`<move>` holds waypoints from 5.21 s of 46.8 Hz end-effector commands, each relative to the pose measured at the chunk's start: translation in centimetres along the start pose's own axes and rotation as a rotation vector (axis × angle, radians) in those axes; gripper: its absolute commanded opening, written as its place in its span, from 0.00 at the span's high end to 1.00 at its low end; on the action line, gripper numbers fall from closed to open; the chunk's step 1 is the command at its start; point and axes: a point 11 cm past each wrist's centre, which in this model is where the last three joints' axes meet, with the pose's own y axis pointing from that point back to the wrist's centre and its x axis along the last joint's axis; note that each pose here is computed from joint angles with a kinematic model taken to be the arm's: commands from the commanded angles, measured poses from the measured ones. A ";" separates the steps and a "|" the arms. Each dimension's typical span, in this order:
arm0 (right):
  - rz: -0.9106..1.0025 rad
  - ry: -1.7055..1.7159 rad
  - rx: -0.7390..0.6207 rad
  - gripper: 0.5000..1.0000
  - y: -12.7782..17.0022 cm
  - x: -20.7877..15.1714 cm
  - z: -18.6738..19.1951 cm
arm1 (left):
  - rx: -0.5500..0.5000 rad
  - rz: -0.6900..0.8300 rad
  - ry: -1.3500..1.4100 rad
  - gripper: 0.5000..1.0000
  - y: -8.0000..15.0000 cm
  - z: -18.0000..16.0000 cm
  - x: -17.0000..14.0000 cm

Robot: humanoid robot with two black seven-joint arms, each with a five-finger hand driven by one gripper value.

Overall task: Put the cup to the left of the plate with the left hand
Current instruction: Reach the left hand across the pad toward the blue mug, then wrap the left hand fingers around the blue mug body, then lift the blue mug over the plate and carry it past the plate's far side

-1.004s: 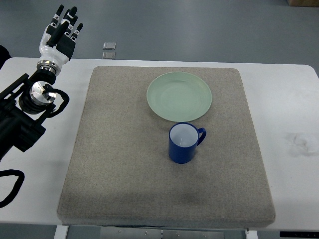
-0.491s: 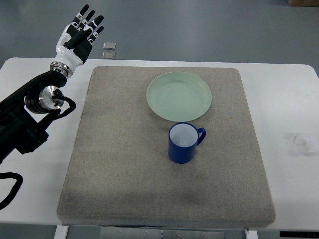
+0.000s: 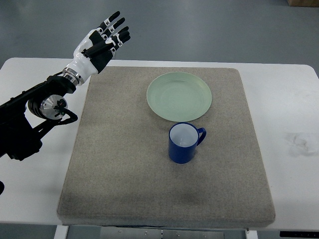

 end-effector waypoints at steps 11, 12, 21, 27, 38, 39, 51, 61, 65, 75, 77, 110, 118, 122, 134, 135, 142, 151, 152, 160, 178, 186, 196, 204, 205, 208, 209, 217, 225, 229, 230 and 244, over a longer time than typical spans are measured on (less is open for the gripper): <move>0.000 -0.001 -0.002 0.14 0.0 0.0 0.1 | 0.108 -0.243 -0.176 0.01 2.1 -1.3 -2.1; 0.000 0.000 -0.001 0.14 0.0 0.0 0.0 | 0.118 -0.262 -0.182 0.01 2.3 -1.4 -2.2; 0.000 -0.001 0.000 0.14 0.0 0.0 0.1 | 0.200 -0.397 -0.243 0.01 4.0 -2.8 -2.6; 0.000 0.001 0.001 0.14 0.0 0.0 0.0 | 0.264 -0.474 -0.293 0.01 5.1 -3.8 -2.8; 0.000 0.000 0.001 0.14 0.0 0.0 0.0 | 0.325 -0.533 -0.406 0.01 5.4 -5.2 -3.3; 0.000 0.000 0.000 0.14 0.0 0.0 0.0 | 0.328 -0.537 -0.415 0.01 5.4 -5.3 -3.3; 0.000 0.000 0.001 0.14 0.0 0.0 0.0 | 0.381 -0.620 -0.418 0.01 6.1 -7.9 -5.5; 0.001 0.002 -0.001 0.14 0.0 0.0 0.0 | 0.389 -0.673 -0.396 0.01 5.8 -9.7 -7.6; 0.000 0.000 0.001 0.14 0.0 0.0 0.0 | 0.392 -0.679 -0.394 0.01 5.8 -10.1 -7.9; 0.000 0.000 0.000 0.14 0.0 0.0 0.0 | 0.392 -0.685 -0.378 0.01 5.4 -10.8 -8.5; 0.000 0.000 0.000 0.14 0.0 0.0 0.0 | 0.397 -0.685 -0.377 0.01 5.4 -11.1 -8.6; 0.000 0.000 0.001 0.14 0.0 0.0 0.0 | 0.395 -0.655 -0.393 0.01 4.3 -12.9 -9.3; 0.000 0.000 0.001 0.14 0.0 0.0 0.0 | 0.392 -0.659 -0.390 0.01 4.3 -12.9 -9.5; 0.000 0.000 0.001 0.14 0.0 0.0 0.0 | 0.392 -0.659 -0.390 0.01 4.3 -12.9 -9.5; 0.000 0.000 -0.001 0.14 0.0 0.0 0.0 | 0.390 -0.665 -0.383 0.03 4.1 -13.1 -10.0; 0.000 0.000 0.000 0.14 0.0 0.0 0.0 | 0.390 -0.665 -0.383 0.03 4.1 -13.1 -10.0; 0.000 0.000 0.001 0.14 0.0 0.0 0.0 | 0.391 -0.660 -0.383 0.03 4.1 -13.2 -9.9; 0.000 0.000 0.000 0.14 0.0 0.0 0.0 | 0.399 -0.659 -0.380 0.05 4.1 -13.6 -9.9; 0.000 0.000 0.001 0.14 0.0 0.0 0.0 | 0.402 -0.660 -0.381 0.06 4.1 -13.7 -9.9; 0.000 0.000 0.000 0.14 0.0 0.0 0.0 | 0.405 -0.668 -0.377 0.09 4.2 -13.9 -10.2; 0.000 0.000 0.001 0.14 0.0 0.0 0.0 | 0.410 -0.665 -0.386 0.27 4.2 -14.1 -10.1; 0.000 0.000 0.001 0.14 0.0 0.0 0.0 | 0.407 -0.630 -0.395 0.36 3.8 -14.5 -10.0; 0.000 -0.001 0.000 0.14 0.0 0.0 0.1 | 0.407 -0.624 -0.391 0.59 3.6 -14.7 -10.0; 0.000 0.000 0.000 0.14 0.0 0.0 0.0 | 0.397 -0.624 -0.388 0.74 3.5 -14.5 -10.1; 0.000 0.000 0.000 0.14 0.0 0.0 0.0 | 0.394 -0.624 -0.387 0.75 3.5 -14.5 -10.1; 0.000 0.000 0.000 0.14 0.0 0.0 0.0 | 0.386 -0.624 -0.379 0.75 3.5 -14.4 -10.2; 0.000 0.000 0.000 0.14 0.0 0.0 0.0 | 0.381 -0.620 -0.379 0.75 3.4 -14.3 -10.2; 0.000 0.000 0.001 0.14 0.0 0.0 0.0 | 0.353 -0.592 -0.391 0.75 2.9 -13.8 -10.2; 0.000 0.000 -0.001 0.14 0.0 0.0 0.0 | 0.316 -0.556 -0.400 0.80 2.3 -13.1 -10.0; 0.000 0.000 0.001 0.14 0.0 0.0 0.0 | 0.275 -0.511 -0.407 0.80 1.6 -12.0 -9.5; 0.000 -0.001 0.000 0.14 0.0 0.0 0.1 | 0.264 -0.498 -0.409 0.80 1.4 -11.7 -9.3; 0.002 0.000 0.001 0.14 0.0 0.1 0.0 | 0.170 -0.355 -0.422 0.80 0.5 -8.5 -6.7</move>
